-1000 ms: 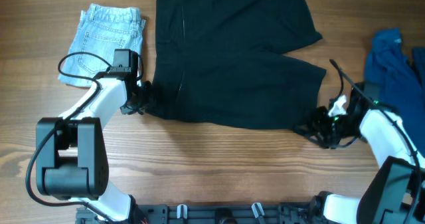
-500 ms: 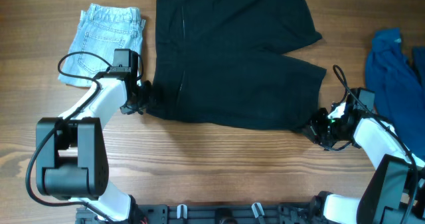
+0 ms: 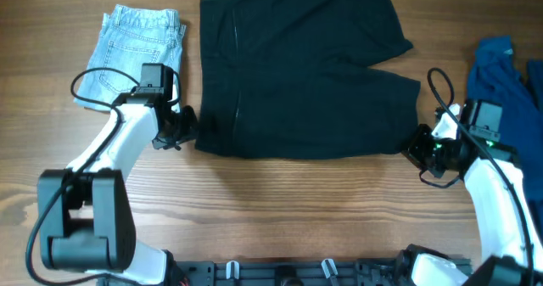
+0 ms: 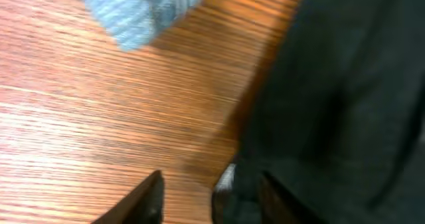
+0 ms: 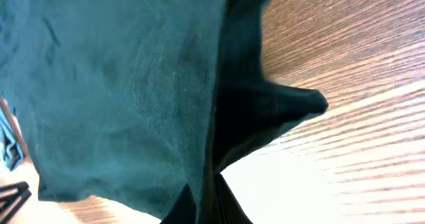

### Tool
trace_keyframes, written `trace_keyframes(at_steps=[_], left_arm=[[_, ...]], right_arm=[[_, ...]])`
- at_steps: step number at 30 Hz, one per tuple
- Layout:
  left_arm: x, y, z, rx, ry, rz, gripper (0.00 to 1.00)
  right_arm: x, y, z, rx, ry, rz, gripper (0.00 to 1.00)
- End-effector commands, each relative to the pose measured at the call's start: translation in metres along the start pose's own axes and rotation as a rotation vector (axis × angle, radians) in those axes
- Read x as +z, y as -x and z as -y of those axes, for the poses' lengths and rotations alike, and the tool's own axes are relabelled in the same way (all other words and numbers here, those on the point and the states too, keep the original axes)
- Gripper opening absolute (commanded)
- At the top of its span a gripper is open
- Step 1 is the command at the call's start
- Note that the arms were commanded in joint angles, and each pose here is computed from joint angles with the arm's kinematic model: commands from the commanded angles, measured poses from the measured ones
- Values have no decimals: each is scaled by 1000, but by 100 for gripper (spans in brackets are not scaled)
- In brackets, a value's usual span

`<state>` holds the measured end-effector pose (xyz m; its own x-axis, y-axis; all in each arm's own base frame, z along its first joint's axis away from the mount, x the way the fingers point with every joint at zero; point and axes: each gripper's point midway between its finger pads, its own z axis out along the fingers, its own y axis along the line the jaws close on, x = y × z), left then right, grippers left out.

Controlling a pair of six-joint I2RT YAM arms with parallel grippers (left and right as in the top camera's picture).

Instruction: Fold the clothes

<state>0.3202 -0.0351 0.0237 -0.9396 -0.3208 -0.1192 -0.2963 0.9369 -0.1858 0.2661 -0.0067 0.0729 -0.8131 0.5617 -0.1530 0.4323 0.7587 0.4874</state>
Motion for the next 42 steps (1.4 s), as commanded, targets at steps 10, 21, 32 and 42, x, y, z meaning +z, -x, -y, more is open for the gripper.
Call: trace_keyframes(at_steps=[10,21,32,42], left_arm=[[35,-70,13,-266,-74,-169,59],[22,-94,14,-273,-97,-246,4],[-130,-115,13,-109,-257,163,4],[-198,-135,-5,-100,-248,342,4]], right_arm=[[-9,0,-3,-72,-11,16,4],[-30,17,-13,-83,-36,51,4],[-152,37,-55,-194,-140,188,4],[-183,47,-83,-212,-61,280,4]])
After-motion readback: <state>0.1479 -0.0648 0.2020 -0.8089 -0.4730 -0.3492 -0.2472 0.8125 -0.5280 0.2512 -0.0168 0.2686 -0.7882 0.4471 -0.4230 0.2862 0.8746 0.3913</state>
